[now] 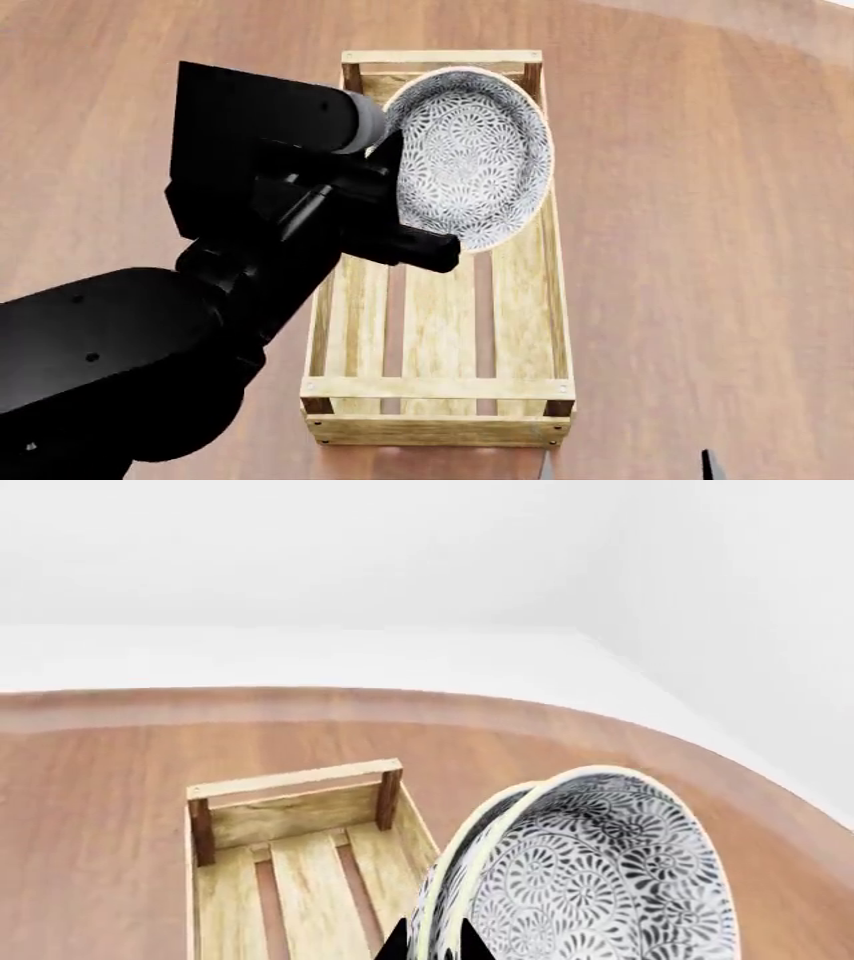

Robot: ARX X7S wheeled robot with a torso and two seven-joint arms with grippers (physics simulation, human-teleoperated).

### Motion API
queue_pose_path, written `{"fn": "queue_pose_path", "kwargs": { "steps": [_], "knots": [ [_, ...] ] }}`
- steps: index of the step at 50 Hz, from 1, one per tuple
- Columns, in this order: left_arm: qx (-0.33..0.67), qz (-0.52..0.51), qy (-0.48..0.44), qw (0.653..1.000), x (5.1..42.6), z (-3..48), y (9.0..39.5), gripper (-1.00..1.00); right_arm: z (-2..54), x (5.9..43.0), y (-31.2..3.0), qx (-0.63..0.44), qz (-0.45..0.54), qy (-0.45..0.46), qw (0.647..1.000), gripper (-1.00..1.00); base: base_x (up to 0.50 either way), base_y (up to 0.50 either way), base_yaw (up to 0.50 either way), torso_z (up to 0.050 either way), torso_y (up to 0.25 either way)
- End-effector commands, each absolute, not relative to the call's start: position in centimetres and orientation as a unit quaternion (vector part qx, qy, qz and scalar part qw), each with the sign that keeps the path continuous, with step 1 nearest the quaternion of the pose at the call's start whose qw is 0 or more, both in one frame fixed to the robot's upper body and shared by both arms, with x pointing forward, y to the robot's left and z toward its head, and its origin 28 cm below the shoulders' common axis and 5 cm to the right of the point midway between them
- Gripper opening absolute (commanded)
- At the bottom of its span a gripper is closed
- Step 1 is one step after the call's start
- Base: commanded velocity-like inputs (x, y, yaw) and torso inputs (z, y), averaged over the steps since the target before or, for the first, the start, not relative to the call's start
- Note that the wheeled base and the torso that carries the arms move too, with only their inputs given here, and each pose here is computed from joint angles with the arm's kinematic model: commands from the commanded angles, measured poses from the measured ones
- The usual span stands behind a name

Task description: Stack the right bowl on the left bowl and place them in the tray.

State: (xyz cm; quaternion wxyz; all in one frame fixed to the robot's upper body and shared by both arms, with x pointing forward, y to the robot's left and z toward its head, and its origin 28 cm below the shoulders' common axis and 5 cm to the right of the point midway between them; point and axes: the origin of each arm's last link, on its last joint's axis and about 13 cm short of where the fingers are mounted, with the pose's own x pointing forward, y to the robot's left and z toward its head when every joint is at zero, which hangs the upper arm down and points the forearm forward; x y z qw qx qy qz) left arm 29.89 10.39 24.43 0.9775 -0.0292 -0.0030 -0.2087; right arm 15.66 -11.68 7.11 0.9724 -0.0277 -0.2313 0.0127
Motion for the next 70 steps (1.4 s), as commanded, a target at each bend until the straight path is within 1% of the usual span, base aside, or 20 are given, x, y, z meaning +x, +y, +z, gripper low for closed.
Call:
{"fn": "queue_pose_path", "kwargs": {
  "steps": [1, 3, 5, 9, 16, 26, 48, 70],
  "knots": [
    [-0.072, -0.176, 0.033, 0.981, 32.2, 23.8, 10.1, -1.00, 6.9, 15.8, -12.0, -0.033, 0.008, -0.236, 0.971, 1.00, 0.00, 0.00, 0.00, 0.000, 0.000],
    [-0.070, -0.176, 0.038, 0.981, 32.3, 23.7, 10.1, -1.00, 6.9, 15.8, -12.0, -0.033, 0.008, -0.236, 0.971, 1.00, 0.00, 0.00, 0.00, 0.000, 0.000],
    [-0.086, -0.173, 0.062, 0.979, 32.4, 23.7, 10.0, -1.00, 6.8, 15.8, -12.0, -0.032, 0.007, -0.236, 0.971, 1.00, 0.00, 0.00, 0.00, 0.000, 0.000],
    [-0.081, -0.174, 0.070, 0.979, 32.3, 23.8, 9.9, -1.00, 6.8, 15.8, -12.0, -0.032, 0.008, -0.236, 0.971, 1.00, 0.00, 0.00, 0.00, 0.000, 0.002],
    [-0.101, -0.195, 0.080, 0.972, 31.8, 24.4, 9.4, -1.00, 6.7, 15.8, -11.9, -0.032, 0.010, -0.234, 0.972, 1.00, 0.00, 0.00, 0.00, 0.001, 0.000],
    [-0.114, -0.198, 0.088, 0.970, 31.7, 24.7, 8.8, -1.00, 6.2, 15.8, -11.8, -0.033, 0.014, -0.230, 0.972, 1.00, 0.00, 0.00, 0.00, 0.000, 0.001],
    [-0.118, -0.188, 0.135, 0.966, 32.3, 22.2, 8.1, -1.00, 6.0, 15.7, -12.0, -0.030, 0.012, -0.228, 0.973, 1.00, 0.00, 0.00, 0.00, 0.000, 0.001],
    [-0.105, -0.176, 0.155, 0.966, 33.1, 20.3, 7.6, -1.00, 5.7, 15.7, -12.2, -0.025, 0.009, -0.225, 0.974, 1.00, 0.00, 0.00, 0.00, 0.000, 0.001]
  ]
}}
